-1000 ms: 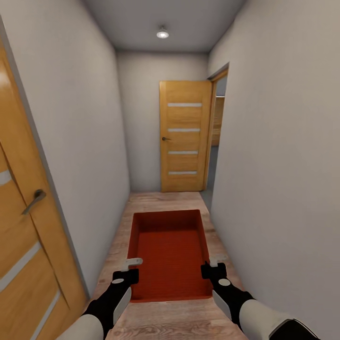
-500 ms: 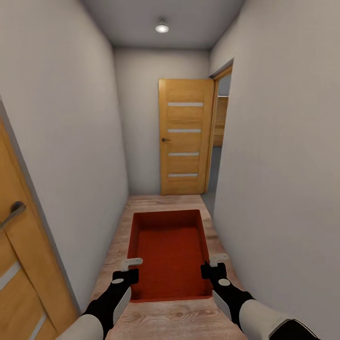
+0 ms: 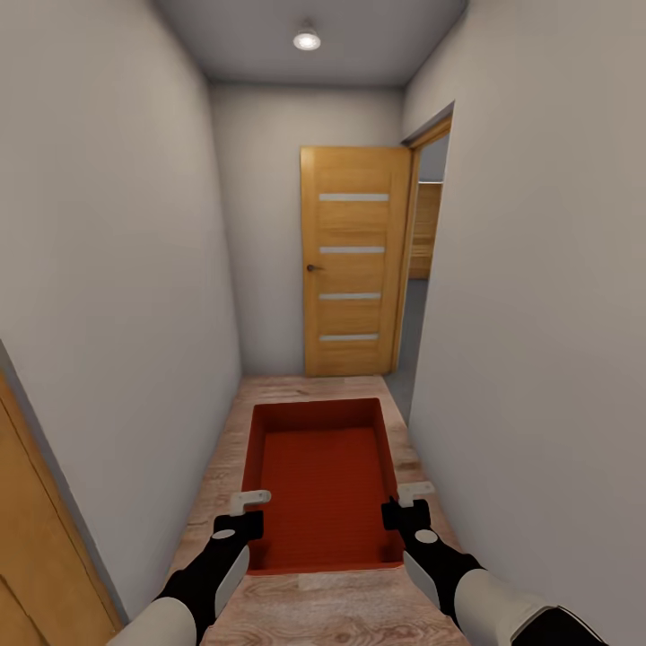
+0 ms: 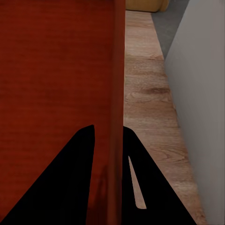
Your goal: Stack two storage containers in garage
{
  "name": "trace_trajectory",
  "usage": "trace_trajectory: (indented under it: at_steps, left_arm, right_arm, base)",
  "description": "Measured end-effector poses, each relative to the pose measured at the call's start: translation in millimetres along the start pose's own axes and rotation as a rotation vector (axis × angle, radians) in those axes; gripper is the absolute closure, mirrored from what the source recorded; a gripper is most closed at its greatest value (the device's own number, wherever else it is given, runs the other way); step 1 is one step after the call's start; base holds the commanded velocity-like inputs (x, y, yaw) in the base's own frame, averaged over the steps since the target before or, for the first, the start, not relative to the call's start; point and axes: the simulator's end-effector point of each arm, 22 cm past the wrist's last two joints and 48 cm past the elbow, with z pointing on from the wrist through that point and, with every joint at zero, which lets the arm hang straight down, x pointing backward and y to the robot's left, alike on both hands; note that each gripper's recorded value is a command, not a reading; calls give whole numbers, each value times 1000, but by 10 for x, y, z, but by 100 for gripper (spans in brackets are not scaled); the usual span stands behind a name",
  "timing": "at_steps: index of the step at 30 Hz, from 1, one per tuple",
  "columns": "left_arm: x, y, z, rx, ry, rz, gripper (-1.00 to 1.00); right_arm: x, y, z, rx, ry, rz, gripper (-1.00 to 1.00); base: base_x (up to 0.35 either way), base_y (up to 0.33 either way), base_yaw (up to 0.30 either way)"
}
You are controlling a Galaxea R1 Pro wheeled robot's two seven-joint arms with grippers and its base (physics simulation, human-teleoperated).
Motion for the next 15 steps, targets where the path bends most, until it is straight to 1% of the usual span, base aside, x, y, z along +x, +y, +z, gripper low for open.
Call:
trace_trajectory:
  at_steps: [15]
  left_arm:
    - [-4, 1, 0, 0, -2, 0, 100]
  right_arm:
    - [-4, 1, 0, 0, -2, 0, 100]
  base:
    - [324, 0, 0]
